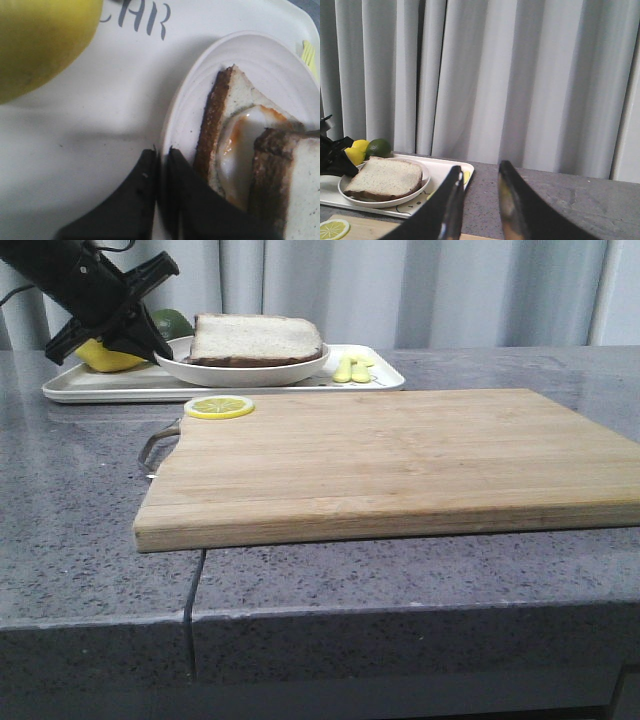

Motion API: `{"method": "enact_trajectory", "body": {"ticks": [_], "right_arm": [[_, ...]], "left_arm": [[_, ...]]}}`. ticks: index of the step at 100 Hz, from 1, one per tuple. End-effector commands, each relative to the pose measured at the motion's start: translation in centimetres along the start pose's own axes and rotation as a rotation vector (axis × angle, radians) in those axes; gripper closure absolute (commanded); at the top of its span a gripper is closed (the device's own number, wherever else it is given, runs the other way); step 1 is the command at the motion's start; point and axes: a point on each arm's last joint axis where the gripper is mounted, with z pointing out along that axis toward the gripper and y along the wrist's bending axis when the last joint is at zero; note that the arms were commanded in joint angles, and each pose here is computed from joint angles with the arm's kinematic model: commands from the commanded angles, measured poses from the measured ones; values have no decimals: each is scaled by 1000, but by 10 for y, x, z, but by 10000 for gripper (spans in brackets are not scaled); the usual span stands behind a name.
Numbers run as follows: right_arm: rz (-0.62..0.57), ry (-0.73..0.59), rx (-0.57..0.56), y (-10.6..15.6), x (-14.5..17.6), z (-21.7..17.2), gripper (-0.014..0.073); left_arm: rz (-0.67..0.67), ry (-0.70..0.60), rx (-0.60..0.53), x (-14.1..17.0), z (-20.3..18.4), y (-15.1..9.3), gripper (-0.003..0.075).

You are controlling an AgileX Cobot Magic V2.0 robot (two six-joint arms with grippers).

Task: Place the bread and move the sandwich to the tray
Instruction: 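Lower the plate onto the tray beside the lemon and open the left gripper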

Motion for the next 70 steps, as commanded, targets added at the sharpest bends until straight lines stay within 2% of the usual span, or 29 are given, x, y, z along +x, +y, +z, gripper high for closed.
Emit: {"method": "enact_trajectory", "body": {"ticks": [1, 70], "right_arm": [[-21, -35, 21, -2, -10, 0, 391], [-21, -37, 29, -3, -10, 0, 391]], "left_arm": [[-19, -110, 78, -18, -31, -26, 740], [0, -108, 58, -18, -31, -24, 737]]}}
